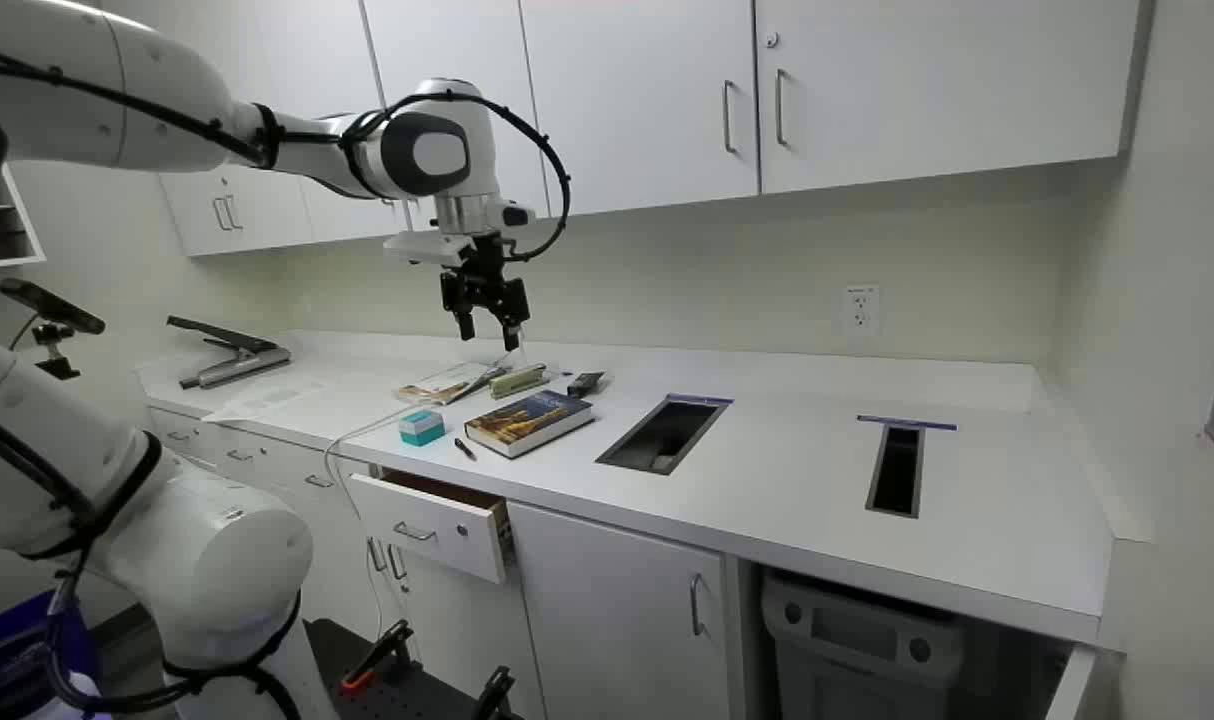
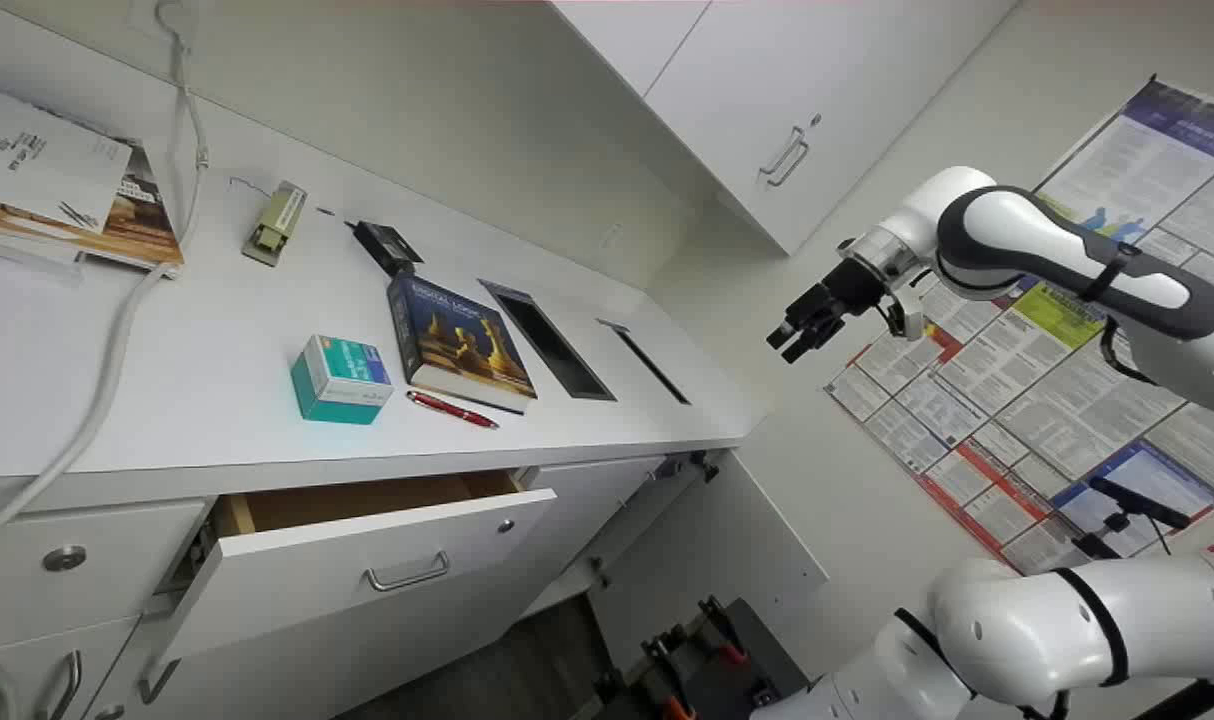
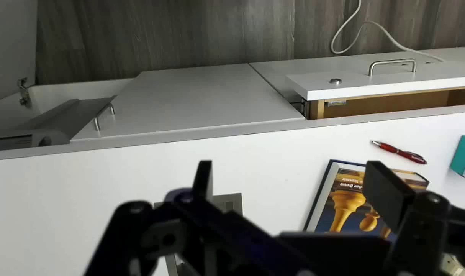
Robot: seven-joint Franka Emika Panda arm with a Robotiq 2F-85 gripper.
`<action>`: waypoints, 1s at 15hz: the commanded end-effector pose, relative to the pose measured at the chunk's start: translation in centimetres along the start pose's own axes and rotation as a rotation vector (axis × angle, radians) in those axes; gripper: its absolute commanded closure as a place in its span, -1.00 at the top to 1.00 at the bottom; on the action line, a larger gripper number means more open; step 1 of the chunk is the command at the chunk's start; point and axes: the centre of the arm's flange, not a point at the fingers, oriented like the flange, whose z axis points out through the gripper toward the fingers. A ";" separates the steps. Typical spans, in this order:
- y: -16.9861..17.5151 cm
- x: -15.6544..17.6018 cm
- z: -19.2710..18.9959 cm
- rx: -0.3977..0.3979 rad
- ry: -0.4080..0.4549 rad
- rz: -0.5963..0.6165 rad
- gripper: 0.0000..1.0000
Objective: Close the cupboard
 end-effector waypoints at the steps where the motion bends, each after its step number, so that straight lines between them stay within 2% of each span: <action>1: 0.0 0.0 0.0 0.000 0.000 0.000 1.00; 6: 0.0 0.0 0.0 0.000 0.000 0.000 1.00; 8: 0.7 0.6 -0.4 -0.029 0.033 0.043 1.00; 11: 4.6 1.5 -1.1 -0.073 0.093 0.176 1.00; 15: 12.8 1.6 -0.5 -0.149 0.145 0.374 1.00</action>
